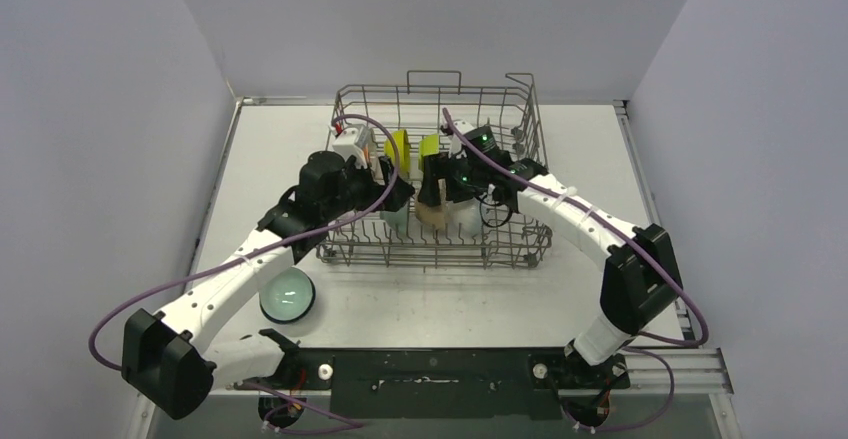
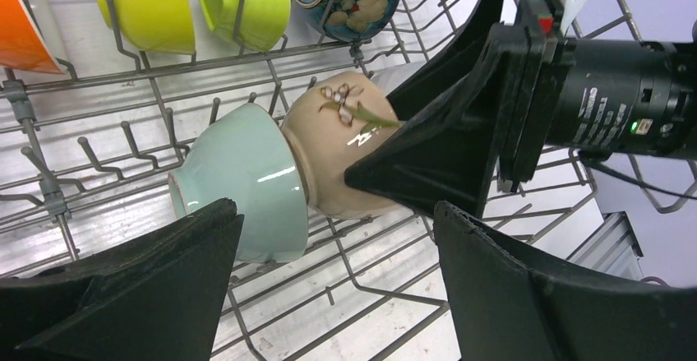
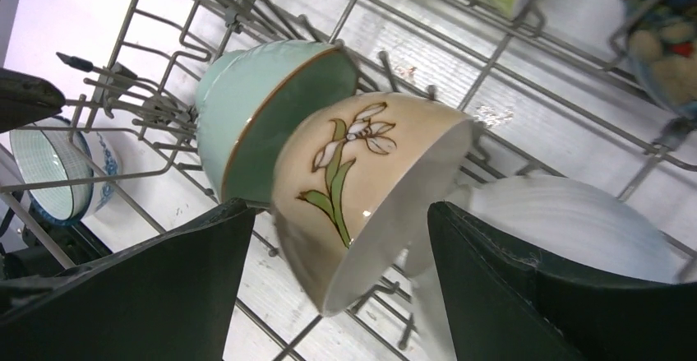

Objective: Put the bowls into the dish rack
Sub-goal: Place the bowl in the dish rack, then pick up the bowl from the center of the board.

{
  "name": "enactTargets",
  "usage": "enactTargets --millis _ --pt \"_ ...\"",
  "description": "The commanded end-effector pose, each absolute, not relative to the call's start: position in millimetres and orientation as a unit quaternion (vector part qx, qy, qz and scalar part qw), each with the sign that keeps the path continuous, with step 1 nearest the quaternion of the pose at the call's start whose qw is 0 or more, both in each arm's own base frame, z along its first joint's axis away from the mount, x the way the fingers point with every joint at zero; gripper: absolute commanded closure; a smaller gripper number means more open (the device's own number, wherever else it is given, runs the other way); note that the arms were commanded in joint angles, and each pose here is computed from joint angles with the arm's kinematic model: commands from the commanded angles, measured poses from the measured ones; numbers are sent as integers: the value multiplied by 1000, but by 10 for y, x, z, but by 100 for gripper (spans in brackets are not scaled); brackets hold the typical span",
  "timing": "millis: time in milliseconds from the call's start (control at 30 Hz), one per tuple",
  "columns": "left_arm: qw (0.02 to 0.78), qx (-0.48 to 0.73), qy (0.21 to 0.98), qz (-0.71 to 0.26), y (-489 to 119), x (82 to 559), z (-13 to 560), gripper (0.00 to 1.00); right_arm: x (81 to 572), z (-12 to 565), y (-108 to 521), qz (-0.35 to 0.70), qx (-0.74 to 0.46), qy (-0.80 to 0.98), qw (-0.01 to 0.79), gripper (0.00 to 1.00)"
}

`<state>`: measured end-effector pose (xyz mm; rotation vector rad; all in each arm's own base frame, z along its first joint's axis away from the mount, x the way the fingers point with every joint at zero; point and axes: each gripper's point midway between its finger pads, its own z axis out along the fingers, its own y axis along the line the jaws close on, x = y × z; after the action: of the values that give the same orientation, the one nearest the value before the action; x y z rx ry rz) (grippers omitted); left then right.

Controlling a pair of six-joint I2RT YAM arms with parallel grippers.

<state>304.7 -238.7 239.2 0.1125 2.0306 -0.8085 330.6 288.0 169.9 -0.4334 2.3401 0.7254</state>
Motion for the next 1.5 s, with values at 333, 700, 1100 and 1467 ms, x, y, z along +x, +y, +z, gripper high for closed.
enactTargets --millis 333,700,1100,1467 --pt "492 34 799 -344 -2306 3092 2617 15 3293 1654 2900 199 -186 903 333 29" --pt "454 12 827 -332 -2274 3122 2311 13 3260 2198 2955 251 -201 856 405 11" --pt "401 8 870 -289 -2292 3263 1825 30 3337 2010 2966 251 -189 870 380 33" --pt "355 21 890 -286 -2432 3215 1456 54 3291 1552 2881 223 -186 897 333 73"
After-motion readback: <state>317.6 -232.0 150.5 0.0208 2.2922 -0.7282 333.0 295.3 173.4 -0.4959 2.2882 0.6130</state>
